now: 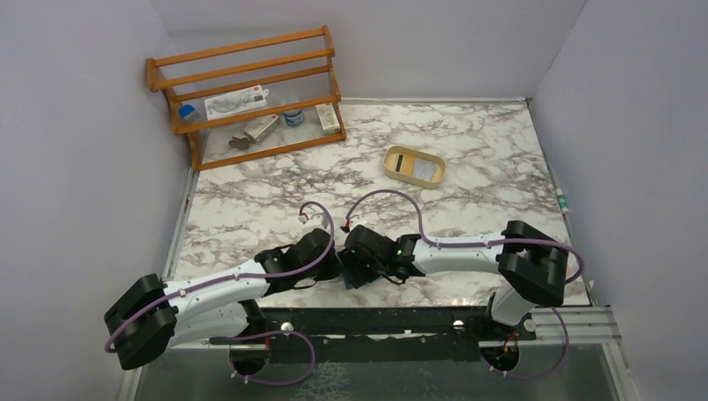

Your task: Take the credit cards out of the card holder

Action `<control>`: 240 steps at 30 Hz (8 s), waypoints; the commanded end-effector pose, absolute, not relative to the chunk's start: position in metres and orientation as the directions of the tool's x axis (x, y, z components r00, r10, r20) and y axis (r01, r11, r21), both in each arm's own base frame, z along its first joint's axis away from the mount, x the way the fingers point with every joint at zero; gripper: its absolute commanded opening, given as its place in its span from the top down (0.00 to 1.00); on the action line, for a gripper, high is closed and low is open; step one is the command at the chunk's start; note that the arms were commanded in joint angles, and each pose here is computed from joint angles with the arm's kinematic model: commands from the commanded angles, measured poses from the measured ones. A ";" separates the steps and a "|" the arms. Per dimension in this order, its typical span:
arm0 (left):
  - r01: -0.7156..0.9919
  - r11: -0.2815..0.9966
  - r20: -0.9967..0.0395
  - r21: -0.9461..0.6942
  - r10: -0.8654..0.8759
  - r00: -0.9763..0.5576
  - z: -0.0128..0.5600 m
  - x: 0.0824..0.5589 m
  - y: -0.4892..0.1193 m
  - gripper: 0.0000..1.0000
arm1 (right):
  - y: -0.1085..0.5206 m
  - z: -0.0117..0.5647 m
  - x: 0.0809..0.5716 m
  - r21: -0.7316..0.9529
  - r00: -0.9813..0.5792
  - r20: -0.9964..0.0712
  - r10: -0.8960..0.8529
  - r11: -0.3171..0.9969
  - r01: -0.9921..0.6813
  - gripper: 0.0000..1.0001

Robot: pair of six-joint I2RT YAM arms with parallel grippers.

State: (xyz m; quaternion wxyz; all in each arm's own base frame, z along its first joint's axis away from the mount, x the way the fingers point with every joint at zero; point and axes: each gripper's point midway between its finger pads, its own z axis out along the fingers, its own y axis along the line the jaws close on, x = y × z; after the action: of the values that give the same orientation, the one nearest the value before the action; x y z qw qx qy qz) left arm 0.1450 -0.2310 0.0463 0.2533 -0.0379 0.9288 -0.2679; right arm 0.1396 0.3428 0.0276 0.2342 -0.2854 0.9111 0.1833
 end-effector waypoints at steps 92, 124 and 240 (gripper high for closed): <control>0.134 0.808 -0.516 -0.573 -0.229 -0.826 0.024 0.149 -0.229 1.00 | 0.339 0.071 0.158 0.546 -0.759 -0.611 -0.225 0.574 -0.610 0.35; 0.115 0.812 -0.514 -0.572 -0.245 -0.822 0.021 0.153 -0.229 1.00 | 0.347 0.033 0.110 0.743 -0.825 -0.481 -0.295 0.362 -0.563 0.36; 0.284 0.758 -0.415 -0.587 0.019 -0.909 0.012 0.158 -0.253 0.53 | 0.264 0.017 0.041 0.021 -0.848 -0.256 -0.463 0.875 -0.484 0.56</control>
State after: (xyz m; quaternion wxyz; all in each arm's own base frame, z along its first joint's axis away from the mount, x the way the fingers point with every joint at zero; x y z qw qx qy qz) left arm 0.1627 -0.2685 0.0322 0.2126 0.0869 0.8948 -0.3829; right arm 0.0304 0.2837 0.0268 0.1028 -0.2573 0.9551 0.1052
